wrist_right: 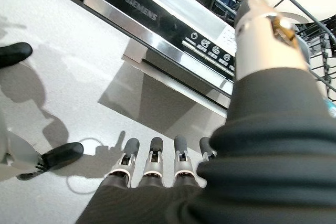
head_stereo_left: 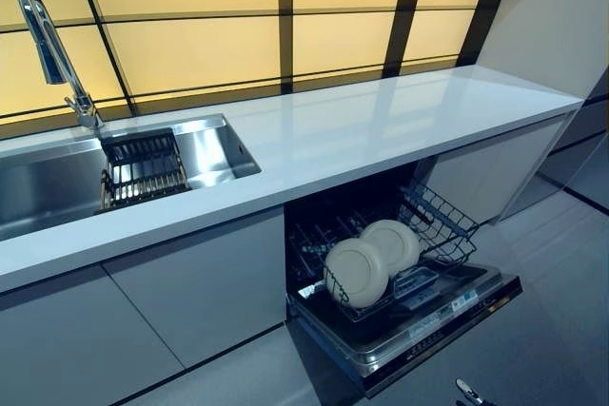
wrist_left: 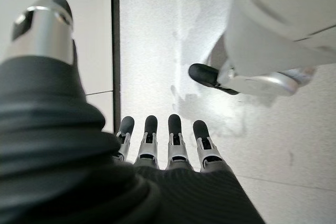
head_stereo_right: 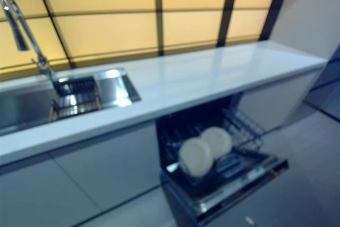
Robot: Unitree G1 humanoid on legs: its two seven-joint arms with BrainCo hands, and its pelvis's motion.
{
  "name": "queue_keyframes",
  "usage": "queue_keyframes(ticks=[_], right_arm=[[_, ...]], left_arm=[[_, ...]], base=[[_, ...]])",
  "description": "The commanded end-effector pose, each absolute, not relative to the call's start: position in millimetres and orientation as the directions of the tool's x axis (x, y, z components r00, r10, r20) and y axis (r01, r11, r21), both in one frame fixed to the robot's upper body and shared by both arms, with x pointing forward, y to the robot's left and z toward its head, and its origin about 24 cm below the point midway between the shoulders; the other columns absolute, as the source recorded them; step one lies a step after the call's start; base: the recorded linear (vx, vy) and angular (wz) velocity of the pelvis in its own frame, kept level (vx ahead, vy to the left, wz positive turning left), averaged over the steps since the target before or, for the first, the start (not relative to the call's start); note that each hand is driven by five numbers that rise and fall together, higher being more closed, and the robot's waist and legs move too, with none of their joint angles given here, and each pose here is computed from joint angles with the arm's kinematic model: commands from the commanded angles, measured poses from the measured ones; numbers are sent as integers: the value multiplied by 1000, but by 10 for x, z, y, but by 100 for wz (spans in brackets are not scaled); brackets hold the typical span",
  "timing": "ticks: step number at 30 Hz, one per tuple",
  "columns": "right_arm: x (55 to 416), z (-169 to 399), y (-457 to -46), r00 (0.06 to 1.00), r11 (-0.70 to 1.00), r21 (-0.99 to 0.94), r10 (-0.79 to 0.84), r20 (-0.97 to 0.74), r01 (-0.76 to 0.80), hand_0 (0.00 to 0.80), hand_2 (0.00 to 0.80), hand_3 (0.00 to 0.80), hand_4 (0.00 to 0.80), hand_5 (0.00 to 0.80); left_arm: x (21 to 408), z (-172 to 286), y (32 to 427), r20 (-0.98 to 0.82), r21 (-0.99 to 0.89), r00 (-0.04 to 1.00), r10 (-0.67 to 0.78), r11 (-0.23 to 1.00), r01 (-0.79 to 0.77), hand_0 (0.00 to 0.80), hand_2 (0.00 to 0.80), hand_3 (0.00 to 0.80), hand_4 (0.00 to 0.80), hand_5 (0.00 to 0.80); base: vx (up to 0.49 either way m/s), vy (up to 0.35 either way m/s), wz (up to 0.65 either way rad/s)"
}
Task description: Take plates into dishwasher
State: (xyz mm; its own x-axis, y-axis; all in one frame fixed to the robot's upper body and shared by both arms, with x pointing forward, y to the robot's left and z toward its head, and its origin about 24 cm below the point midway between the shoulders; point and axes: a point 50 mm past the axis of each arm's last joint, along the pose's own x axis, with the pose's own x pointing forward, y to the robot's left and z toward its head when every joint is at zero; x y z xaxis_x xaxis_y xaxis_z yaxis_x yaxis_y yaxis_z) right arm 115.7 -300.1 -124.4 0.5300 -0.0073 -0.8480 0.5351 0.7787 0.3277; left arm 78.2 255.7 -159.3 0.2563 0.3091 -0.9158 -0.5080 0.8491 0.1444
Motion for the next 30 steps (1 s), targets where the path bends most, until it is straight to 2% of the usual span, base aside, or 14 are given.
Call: queue_keyframes(ticks=[1,13,20,25,30], right_arm=[[1332,-1235,-2891,618,734,427,12,-786,528,0,0,0,0,0],[1422,-1292,-2690,640,732,470,61,-766,494,0,0,0,0,0],[1640,-1285,-2473,651,726,508,110,-751,463,0,0,0,0,0],[1889,-1165,-2512,699,680,539,54,-713,497,0,0,0,0,0],[2315,-810,-2793,805,634,600,-62,-589,488,0,0,0,0,0]], left_arm=[[1122,-1451,2738,-863,113,367,348,841,-530,0,0,0,0,0],[1118,-1488,2611,-875,42,386,290,843,-537,0,0,0,0,0],[1224,-1491,2470,-864,-18,443,238,866,-500,0,0,0,0,0],[1283,-1485,2339,-837,-105,514,186,867,-487,0,0,0,0,0],[1344,-1465,2201,-800,-215,590,108,867,-450,0,0,0,0,0]], base=[[-60,-17,10],[-53,18,10],[-49,39,18],[-37,119,13],[-86,150,17]])
